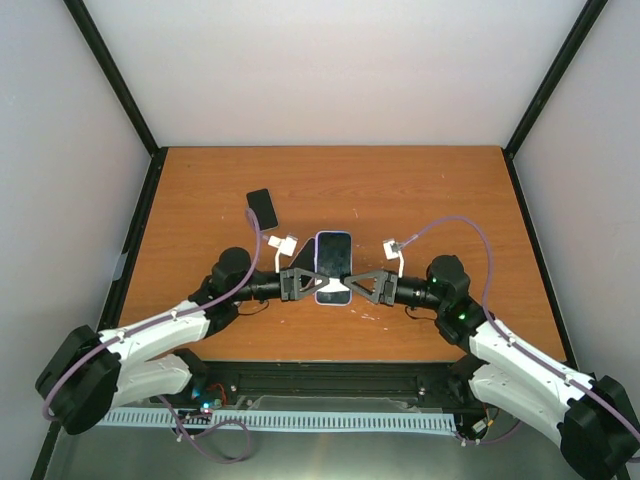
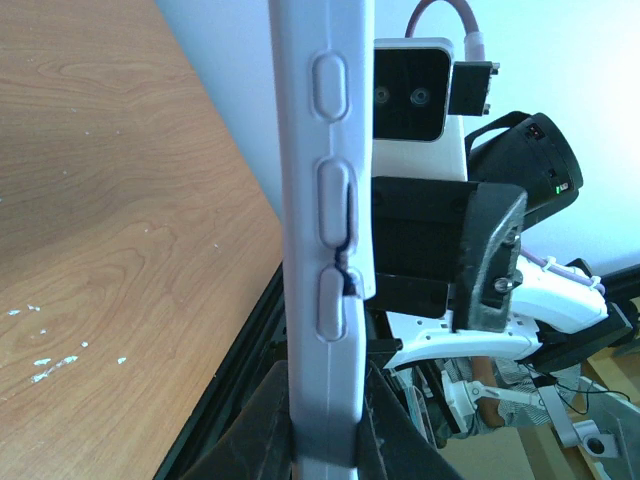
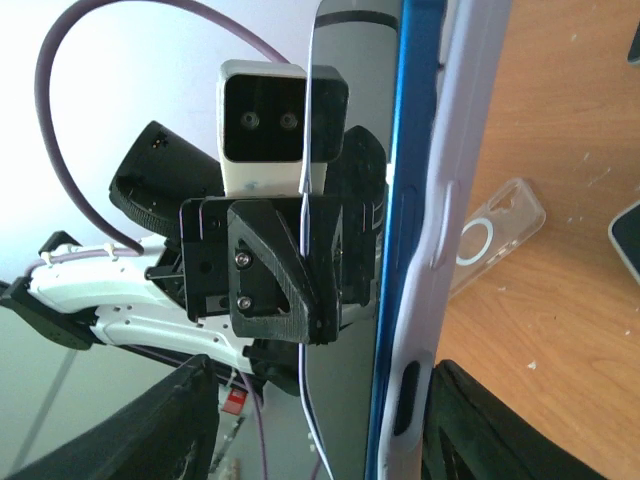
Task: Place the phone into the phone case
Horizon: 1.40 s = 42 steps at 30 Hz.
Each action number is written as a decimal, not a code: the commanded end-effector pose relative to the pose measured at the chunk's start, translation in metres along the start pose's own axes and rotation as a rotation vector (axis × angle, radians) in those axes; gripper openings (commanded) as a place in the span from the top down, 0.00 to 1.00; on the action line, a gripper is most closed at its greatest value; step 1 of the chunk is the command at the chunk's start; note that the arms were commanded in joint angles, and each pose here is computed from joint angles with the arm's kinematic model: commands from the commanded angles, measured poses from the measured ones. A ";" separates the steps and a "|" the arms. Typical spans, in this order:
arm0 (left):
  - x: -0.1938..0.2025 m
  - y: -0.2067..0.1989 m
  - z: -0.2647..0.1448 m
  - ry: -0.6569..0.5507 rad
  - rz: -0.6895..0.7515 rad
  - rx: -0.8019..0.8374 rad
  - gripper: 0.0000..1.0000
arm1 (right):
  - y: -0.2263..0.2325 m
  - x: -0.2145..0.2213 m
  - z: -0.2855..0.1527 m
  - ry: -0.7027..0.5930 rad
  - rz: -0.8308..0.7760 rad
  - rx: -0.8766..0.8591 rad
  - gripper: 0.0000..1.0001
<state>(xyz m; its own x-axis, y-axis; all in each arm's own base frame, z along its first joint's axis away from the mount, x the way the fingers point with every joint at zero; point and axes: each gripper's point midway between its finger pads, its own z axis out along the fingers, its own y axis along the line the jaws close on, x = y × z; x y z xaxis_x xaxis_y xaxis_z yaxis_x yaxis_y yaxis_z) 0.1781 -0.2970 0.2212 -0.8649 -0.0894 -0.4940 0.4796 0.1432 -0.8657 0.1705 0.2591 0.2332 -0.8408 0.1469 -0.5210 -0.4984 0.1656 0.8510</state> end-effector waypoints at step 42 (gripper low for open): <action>0.022 -0.012 -0.001 0.162 0.223 0.048 0.97 | -0.013 -0.001 -0.017 -0.109 0.000 0.128 0.41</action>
<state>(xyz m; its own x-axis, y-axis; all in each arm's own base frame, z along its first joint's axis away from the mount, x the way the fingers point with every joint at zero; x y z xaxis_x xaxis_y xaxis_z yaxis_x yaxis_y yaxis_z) 0.1731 -0.2999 0.1932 -0.8264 0.0453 -0.5613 0.5565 0.2177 -0.8018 0.1668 0.2454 0.2126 -0.8702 0.2332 -0.4340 -0.3879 0.2187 0.8954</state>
